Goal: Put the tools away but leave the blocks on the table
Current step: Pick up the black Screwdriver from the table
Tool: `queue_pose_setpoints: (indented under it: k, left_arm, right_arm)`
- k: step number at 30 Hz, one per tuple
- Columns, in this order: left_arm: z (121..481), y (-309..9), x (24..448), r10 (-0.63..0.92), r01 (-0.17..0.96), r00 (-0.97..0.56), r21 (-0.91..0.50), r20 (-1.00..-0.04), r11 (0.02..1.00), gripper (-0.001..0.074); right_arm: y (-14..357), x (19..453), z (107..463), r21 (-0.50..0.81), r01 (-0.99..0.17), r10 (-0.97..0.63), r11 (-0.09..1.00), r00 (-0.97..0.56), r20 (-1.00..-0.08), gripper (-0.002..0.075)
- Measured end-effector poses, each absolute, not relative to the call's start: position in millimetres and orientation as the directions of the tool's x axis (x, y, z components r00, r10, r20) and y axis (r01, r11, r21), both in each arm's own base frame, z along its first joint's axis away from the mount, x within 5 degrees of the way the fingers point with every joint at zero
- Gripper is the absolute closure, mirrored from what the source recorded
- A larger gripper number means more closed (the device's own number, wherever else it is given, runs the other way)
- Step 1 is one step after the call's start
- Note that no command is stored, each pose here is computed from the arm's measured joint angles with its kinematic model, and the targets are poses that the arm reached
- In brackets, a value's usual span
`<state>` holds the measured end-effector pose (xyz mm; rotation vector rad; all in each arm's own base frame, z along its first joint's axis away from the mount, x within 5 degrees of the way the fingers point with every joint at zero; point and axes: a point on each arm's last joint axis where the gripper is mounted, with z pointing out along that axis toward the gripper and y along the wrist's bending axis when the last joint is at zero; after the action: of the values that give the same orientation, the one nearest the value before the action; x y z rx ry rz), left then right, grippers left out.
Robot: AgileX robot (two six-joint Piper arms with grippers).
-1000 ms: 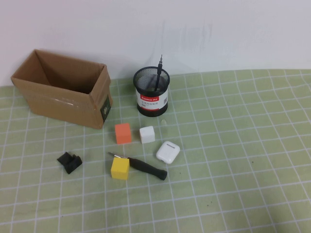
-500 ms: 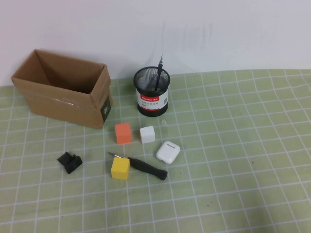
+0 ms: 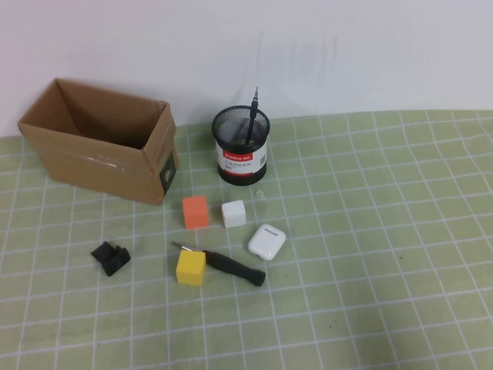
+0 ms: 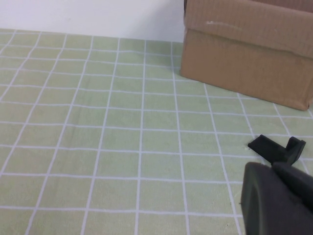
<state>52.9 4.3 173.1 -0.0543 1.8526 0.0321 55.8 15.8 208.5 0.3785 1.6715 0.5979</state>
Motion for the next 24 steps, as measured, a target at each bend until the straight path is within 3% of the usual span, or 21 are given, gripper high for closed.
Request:
queue_pose_setpoints:
  k: [7,11,17,24]
  left_arm:
    - [173.1,4.3,52.9,-0.021,-0.054,-0.278,-0.006,-0.960,0.999,0.0738]
    - [173.1,4.3,52.9,-0.021,-0.054,-0.278,-0.006,-0.960,0.999,0.0738]
    - [173.1,4.3,52.9,-0.021,-0.054,-0.278,-0.006,-0.960,0.999,0.0738]
    - [173.1,4.3,52.9,-0.021,-0.054,-0.278,-0.006,-0.960,0.999,0.0738]
  right_arm:
    - [27.0,94.6,256.4,0.427,-0.049,0.313,0.903,-0.608,-0.730,0.0736]
    - [28.3,133.9,275.4,0.333,-0.090,0.154,0.939,-0.755,-0.638,0.0736]
    - [43.3,196.4,286.7,0.289,-0.192,-0.008,0.938,-0.844,-0.536,0.0736]
    - [115.3,256.7,289.1,0.168,-0.387,-0.275,0.907,-0.844,-0.460,0.0736]
